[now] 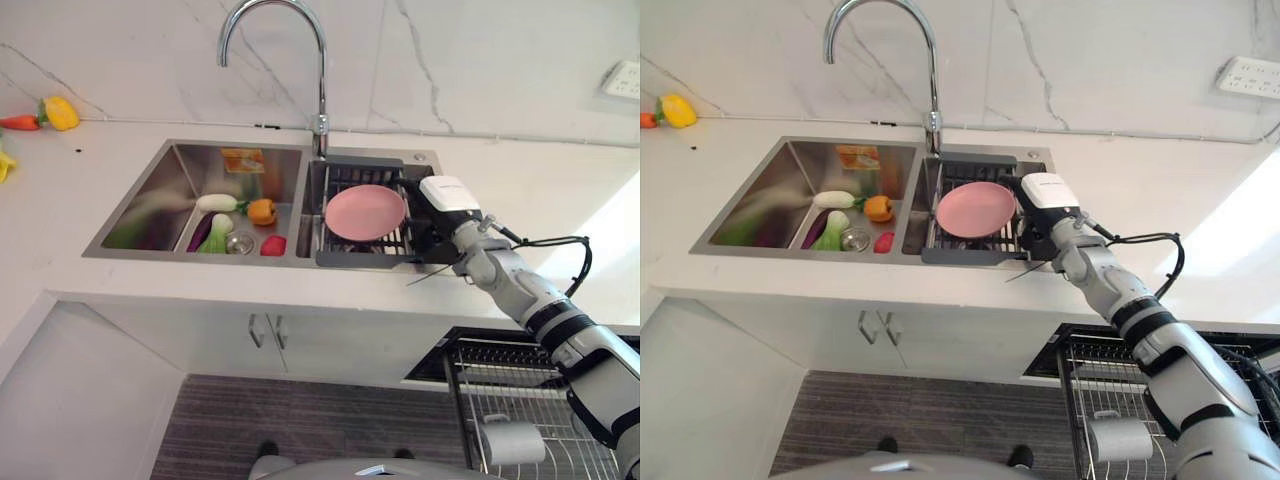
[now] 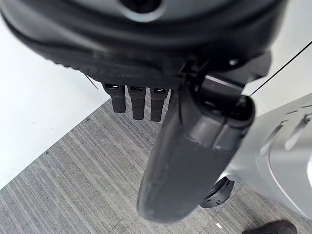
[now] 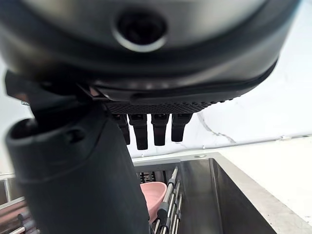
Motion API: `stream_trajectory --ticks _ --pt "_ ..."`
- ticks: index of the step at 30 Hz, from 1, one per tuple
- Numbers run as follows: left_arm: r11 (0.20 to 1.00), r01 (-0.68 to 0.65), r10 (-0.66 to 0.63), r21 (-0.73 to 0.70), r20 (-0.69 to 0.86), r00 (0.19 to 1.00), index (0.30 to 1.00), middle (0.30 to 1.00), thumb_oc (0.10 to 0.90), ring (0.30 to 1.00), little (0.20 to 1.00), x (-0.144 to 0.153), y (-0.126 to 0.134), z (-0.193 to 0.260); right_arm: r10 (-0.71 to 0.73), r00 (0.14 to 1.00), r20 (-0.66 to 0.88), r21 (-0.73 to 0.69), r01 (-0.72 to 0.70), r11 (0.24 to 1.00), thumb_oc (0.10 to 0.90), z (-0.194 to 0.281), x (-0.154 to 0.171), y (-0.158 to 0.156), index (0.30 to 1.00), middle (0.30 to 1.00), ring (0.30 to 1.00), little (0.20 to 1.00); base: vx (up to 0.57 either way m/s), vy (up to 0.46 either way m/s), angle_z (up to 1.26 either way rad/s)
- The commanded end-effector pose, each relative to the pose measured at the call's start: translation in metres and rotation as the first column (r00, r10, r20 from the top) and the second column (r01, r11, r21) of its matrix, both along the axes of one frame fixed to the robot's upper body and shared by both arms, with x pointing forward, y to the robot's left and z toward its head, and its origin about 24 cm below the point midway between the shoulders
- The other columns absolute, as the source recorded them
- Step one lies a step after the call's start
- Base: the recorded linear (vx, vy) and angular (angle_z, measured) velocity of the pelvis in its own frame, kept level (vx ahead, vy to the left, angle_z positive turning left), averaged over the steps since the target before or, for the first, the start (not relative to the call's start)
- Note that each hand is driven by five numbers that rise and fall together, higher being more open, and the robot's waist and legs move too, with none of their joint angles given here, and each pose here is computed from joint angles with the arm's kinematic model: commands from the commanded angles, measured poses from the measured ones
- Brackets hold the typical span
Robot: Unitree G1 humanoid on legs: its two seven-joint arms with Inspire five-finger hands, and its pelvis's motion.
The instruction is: Place the dishes in the dishwasher.
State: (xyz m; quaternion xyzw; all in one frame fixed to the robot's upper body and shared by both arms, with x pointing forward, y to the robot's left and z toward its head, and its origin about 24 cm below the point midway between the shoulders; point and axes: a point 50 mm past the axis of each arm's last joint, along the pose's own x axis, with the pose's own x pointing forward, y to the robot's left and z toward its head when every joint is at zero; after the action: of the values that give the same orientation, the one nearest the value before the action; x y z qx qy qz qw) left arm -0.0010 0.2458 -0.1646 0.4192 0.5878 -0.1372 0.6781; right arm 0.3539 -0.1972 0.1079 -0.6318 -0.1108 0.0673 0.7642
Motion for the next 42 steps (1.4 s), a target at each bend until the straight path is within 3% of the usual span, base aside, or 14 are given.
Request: stream_trajectory --ticks 1,6,14,22,28,34,42 --pt "0.993 0.107 -0.109 0.05 0.046 0.993 0.9 0.9 0.8 0.9 0.9 0.026 0.014 0.005 -0.002 0.958 0.285 0.008 -0.001 1.0 0.8 0.073 0.025 0.011 0.9 0.9 0.9 0.9 0.02 -0.012 0.03" --pt "0.992 0.11 -0.114 0.061 0.07 0.991 0.9 0.9 0.8 0.9 0.9 0.032 0.013 0.005 -0.048 0.921 0.387 -0.027 0.063 0.998 0.8 0.081 0.023 0.004 0.9 0.9 0.9 0.9 0.02 -0.009 0.11" --pt "0.99 0.124 -0.13 0.068 0.101 0.986 0.9 0.9 0.8 0.9 0.9 0.04 0.012 0.006 0.016 0.867 0.499 -0.13 0.057 0.99 0.8 0.097 0.016 0.01 0.9 0.9 0.9 0.9 0.02 0.003 0.02" --pt "0.989 0.134 -0.141 0.065 0.109 0.984 0.9 0.9 0.8 0.9 0.9 0.04 0.012 0.007 0.09 0.843 0.53 -0.236 0.046 0.971 0.8 0.104 0.011 0.017 0.9 0.9 0.9 0.9 0.0 0.0 0.0" --pt "0.991 0.123 -0.129 0.06 0.112 0.985 0.9 0.9 0.8 0.9 0.9 0.04 0.011 0.007 0.076 0.862 0.502 -0.359 0.127 0.925 0.8 0.105 0.014 -0.001 0.9 0.9 0.9 0.9 0.0 0.0 0.0" --pt "0.991 0.121 -0.125 0.055 0.085 0.988 0.9 0.9 0.8 0.9 0.9 0.034 0.012 0.006 0.009 0.874 0.485 -0.291 0.152 0.945 0.8 0.099 0.008 -0.02 0.9 0.9 0.9 0.9 0.0 0.0 0.0" --pt "0.992 0.113 -0.116 0.053 0.072 0.991 0.9 0.9 0.8 0.9 0.9 0.03 0.013 0.006 0.005 0.87 0.494 -0.218 0.118 0.969 0.8 0.098 0.004 -0.018 0.9 0.9 0.9 0.9 0.01 0.007 -0.07"
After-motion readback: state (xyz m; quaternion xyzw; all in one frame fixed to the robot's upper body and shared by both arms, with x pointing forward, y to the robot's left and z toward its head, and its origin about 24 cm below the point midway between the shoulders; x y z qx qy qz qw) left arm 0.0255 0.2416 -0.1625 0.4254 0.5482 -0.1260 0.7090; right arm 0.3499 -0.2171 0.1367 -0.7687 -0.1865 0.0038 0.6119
